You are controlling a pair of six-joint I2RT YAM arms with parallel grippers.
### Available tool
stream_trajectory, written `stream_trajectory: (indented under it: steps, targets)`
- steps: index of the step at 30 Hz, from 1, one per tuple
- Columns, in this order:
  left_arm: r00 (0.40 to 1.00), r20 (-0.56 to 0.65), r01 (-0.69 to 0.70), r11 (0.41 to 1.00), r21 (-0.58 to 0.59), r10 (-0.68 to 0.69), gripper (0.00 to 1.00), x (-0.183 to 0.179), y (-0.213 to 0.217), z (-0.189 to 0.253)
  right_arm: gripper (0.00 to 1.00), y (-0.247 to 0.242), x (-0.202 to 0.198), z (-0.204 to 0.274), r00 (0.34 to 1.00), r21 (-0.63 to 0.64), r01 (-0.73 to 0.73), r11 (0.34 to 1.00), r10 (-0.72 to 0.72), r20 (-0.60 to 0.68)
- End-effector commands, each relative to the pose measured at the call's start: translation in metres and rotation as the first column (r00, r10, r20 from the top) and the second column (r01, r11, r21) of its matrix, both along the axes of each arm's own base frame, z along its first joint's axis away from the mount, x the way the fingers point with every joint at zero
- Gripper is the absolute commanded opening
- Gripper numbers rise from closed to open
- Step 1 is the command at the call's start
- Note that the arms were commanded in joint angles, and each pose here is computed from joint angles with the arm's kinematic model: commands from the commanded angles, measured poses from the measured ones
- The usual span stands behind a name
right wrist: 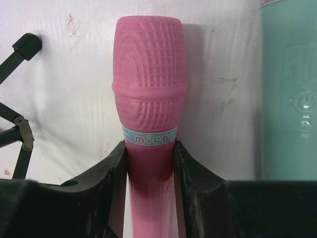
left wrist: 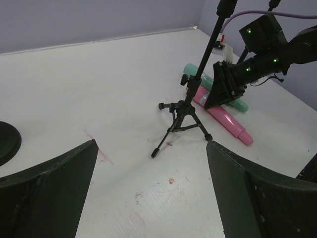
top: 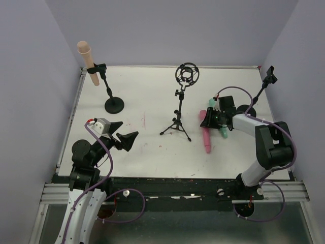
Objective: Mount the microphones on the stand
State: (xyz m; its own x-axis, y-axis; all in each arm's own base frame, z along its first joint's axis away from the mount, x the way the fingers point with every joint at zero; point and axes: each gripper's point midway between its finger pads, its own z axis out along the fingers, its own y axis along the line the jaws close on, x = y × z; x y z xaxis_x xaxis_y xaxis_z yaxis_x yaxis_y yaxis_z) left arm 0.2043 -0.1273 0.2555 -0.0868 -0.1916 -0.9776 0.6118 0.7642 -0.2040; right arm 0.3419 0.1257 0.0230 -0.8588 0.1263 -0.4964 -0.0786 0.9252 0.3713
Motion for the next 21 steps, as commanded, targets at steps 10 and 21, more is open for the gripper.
stream_trajectory:
  steps: [10,21]
  targets:
    - [0.986,0.015,0.168,0.985,-0.027,-0.167,0.99,-0.015,-0.023,0.008,0.25,0.018,-0.018,0.042,0.986,0.062,-0.139,0.988,0.133,0.098]
    - [0.928,-0.082,0.333,0.908,-0.256,-0.363,0.99,-0.051,-0.047,0.066,0.20,-0.008,-0.021,0.187,0.889,0.023,-0.130,0.991,0.107,0.445]
